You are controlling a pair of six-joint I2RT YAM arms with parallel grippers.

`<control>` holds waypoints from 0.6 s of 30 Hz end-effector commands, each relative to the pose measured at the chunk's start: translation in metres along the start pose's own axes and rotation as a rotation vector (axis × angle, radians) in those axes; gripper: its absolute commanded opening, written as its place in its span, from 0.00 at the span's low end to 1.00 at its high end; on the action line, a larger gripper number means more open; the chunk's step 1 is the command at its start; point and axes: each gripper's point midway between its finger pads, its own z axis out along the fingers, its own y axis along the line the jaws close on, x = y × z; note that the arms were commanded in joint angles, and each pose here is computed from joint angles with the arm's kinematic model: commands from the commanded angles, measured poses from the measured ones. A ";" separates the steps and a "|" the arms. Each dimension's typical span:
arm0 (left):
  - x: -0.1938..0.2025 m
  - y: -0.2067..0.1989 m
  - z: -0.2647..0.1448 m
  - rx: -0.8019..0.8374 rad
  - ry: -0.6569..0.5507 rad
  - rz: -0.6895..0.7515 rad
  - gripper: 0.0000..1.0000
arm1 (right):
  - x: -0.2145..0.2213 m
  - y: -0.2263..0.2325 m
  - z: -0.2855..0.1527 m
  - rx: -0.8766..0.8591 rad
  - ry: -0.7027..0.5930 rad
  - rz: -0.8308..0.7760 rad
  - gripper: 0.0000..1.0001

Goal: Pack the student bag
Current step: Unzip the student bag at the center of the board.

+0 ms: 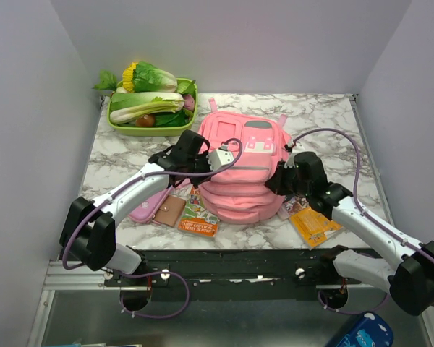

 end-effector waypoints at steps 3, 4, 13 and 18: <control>-0.018 -0.014 0.014 0.041 -0.090 -0.015 0.09 | 0.010 0.032 -0.003 -0.137 0.089 0.097 0.05; -0.018 -0.016 0.015 0.046 -0.091 -0.021 0.08 | 0.011 0.034 -0.002 -0.143 0.093 0.100 0.05; -0.042 -0.023 0.019 0.068 -0.132 -0.060 0.01 | 0.015 0.057 -0.008 -0.270 0.103 0.108 0.06; -0.060 -0.033 0.016 0.103 -0.150 -0.098 0.04 | 0.022 0.068 -0.008 -0.356 0.127 0.099 0.27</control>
